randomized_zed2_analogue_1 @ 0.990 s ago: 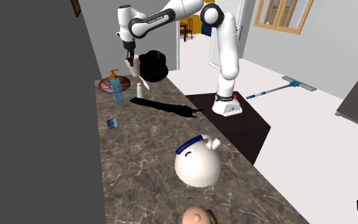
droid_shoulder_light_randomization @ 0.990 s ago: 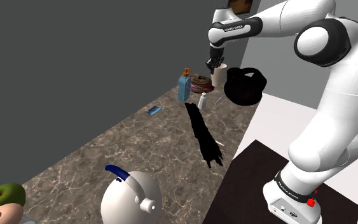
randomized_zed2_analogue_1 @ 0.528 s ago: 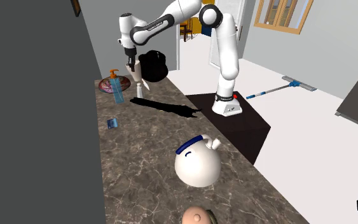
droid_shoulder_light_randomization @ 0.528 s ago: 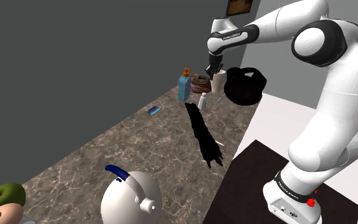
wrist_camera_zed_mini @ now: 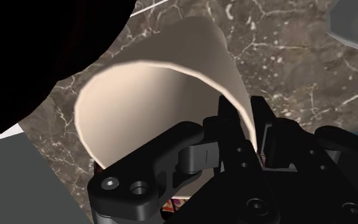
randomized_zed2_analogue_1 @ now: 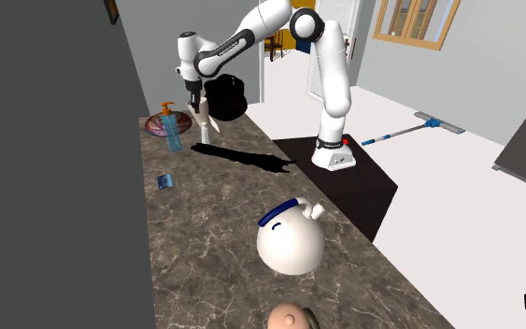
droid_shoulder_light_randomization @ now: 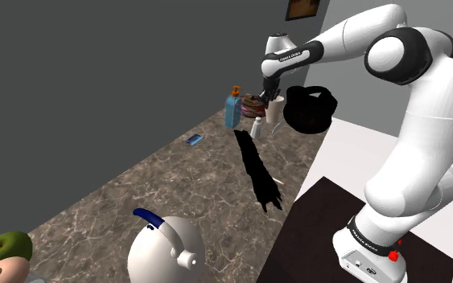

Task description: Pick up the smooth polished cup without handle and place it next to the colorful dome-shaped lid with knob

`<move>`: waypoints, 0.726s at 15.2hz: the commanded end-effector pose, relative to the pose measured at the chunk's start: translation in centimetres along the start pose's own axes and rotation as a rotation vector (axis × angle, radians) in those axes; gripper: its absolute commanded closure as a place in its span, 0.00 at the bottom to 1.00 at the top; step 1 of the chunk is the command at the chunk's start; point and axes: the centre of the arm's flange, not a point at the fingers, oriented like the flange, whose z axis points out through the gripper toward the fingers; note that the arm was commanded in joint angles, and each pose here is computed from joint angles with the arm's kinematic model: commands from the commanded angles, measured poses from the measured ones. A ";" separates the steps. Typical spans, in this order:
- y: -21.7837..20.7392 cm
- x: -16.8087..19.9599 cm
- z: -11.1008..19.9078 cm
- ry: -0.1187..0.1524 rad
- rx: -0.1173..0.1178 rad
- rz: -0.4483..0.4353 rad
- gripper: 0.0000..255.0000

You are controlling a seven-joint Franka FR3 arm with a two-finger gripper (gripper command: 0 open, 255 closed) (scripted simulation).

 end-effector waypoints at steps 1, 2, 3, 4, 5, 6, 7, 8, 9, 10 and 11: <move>-0.2 -0.2 1.0 0.001 0.000 0.000 1.00; -0.2 -0.2 1.5 0.001 0.000 0.000 1.00; -0.3 -0.2 1.5 0.001 0.000 0.000 1.00; -0.2 -0.2 1.5 0.001 0.000 0.000 1.00; -0.2 -0.2 1.5 0.001 0.000 0.000 1.00; -0.2 -0.2 1.5 0.001 0.000 0.000 1.00; -0.2 -0.2 1.5 0.001 0.000 0.000 1.00; -0.2 -0.2 1.5 0.001 0.000 0.000 1.00; -0.2 -0.2 1.5 0.001 0.000 0.000 1.00; -0.3 -0.2 1.5 0.001 0.000 0.000 0.00; -0.3 -0.2 1.5 0.001 0.000 0.000 0.00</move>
